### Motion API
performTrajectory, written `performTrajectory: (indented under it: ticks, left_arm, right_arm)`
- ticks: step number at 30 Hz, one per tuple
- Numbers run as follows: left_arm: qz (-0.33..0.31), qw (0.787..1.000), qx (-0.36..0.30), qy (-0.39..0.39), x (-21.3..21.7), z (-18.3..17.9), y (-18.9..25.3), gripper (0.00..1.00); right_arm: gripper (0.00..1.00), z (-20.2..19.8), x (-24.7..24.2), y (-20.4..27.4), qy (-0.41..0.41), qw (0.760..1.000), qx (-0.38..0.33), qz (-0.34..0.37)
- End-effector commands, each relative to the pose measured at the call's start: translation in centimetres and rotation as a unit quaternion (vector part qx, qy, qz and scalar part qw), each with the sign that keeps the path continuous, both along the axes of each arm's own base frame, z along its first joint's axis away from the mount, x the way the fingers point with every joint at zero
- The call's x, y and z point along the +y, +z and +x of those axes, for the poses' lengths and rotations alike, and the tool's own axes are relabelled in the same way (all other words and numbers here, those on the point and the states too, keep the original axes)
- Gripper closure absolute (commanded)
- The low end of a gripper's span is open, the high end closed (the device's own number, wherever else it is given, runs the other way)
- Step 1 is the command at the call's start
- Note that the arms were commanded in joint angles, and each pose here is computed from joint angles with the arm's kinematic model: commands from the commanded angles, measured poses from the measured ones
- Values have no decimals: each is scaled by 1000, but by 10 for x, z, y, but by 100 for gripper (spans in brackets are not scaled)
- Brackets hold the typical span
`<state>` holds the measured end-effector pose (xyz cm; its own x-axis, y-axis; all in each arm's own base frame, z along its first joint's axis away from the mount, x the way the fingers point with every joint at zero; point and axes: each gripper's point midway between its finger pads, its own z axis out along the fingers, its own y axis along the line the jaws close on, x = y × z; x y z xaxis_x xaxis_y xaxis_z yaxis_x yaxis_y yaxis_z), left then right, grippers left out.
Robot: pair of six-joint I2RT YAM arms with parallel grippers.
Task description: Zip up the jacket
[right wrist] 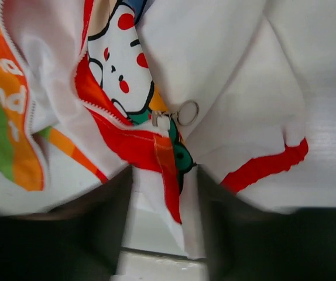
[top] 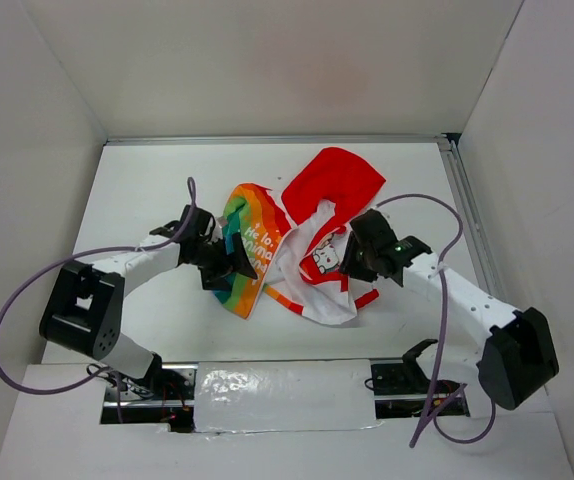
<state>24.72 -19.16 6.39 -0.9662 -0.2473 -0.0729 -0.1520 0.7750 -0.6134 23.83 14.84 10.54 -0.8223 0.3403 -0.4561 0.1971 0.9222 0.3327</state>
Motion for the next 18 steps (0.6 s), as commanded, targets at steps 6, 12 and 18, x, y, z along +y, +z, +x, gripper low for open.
performTrajectory:
  ticks: [6,12,18]
  left_arm:
    - [-22,999,-31,-18,-6,11,13,1]
    - [-19,999,-36,3,4,14,20,1]
    - [-37,998,-39,13,9,15,26,1]
  right_arm:
    - [90,23,57,31,114,990,-78,25]
    - [100,-27,119,18,239,968,-80,4]
    - [100,-99,170,-32,356,931,-26,-84]
